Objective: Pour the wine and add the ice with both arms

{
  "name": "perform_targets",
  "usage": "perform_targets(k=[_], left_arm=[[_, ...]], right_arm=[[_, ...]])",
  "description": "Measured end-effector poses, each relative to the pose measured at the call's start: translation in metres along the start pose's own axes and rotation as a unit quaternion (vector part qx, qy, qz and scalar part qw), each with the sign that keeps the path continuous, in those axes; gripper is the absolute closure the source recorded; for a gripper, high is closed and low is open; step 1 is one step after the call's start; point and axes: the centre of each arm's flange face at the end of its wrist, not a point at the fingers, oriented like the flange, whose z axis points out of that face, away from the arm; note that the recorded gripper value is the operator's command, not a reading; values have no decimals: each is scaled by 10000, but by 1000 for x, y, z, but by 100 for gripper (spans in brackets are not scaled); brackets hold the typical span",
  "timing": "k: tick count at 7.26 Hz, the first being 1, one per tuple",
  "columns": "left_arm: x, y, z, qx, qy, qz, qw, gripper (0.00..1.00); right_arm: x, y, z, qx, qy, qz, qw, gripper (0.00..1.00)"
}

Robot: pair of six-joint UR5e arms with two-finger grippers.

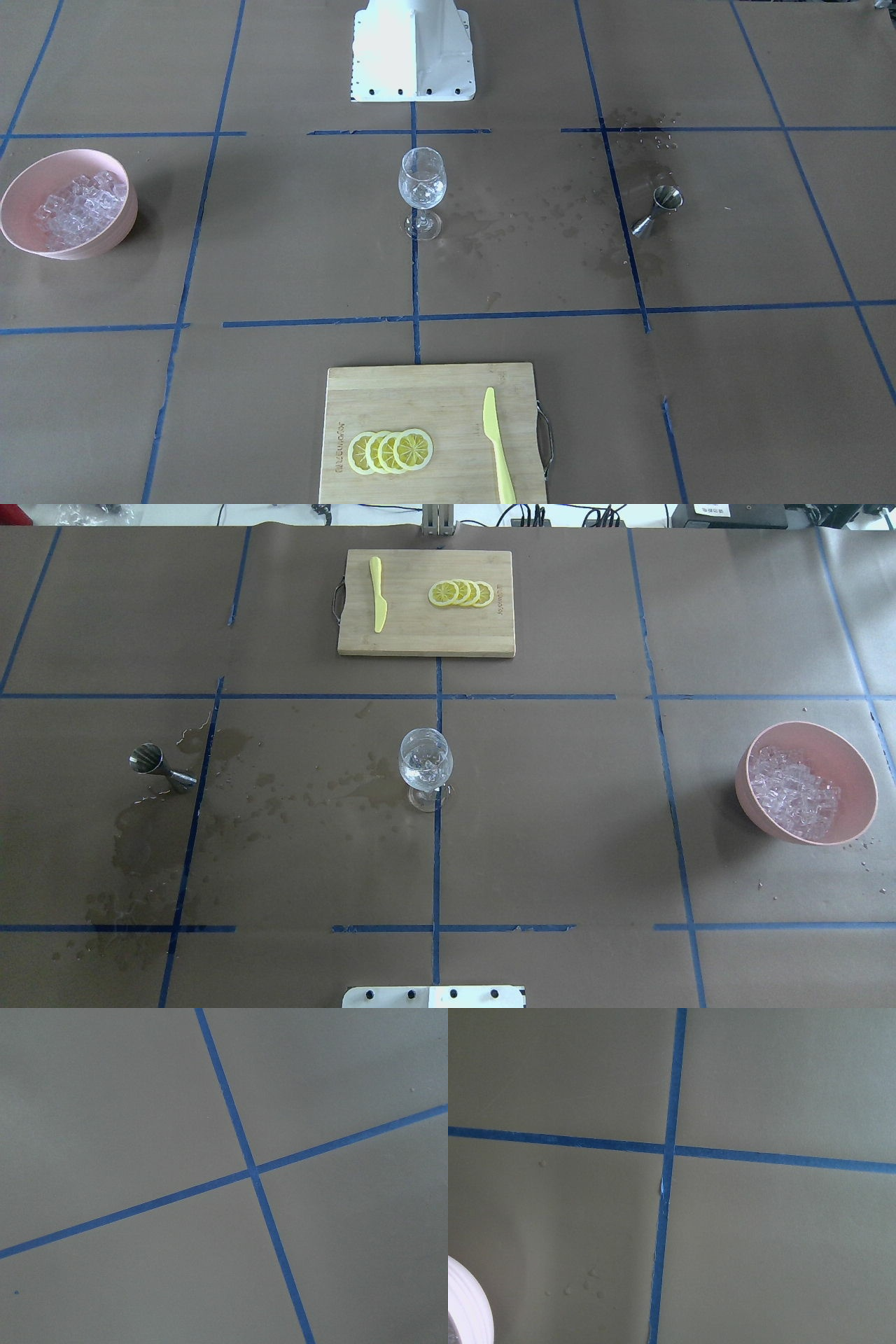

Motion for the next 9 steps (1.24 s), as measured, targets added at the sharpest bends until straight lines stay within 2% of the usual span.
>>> perform_targets(k=[9], left_arm=[[-15,3,16,-26,21,-13,10000,0]], right_arm=[[0,0,2,-12,-92,13,10000,0]])
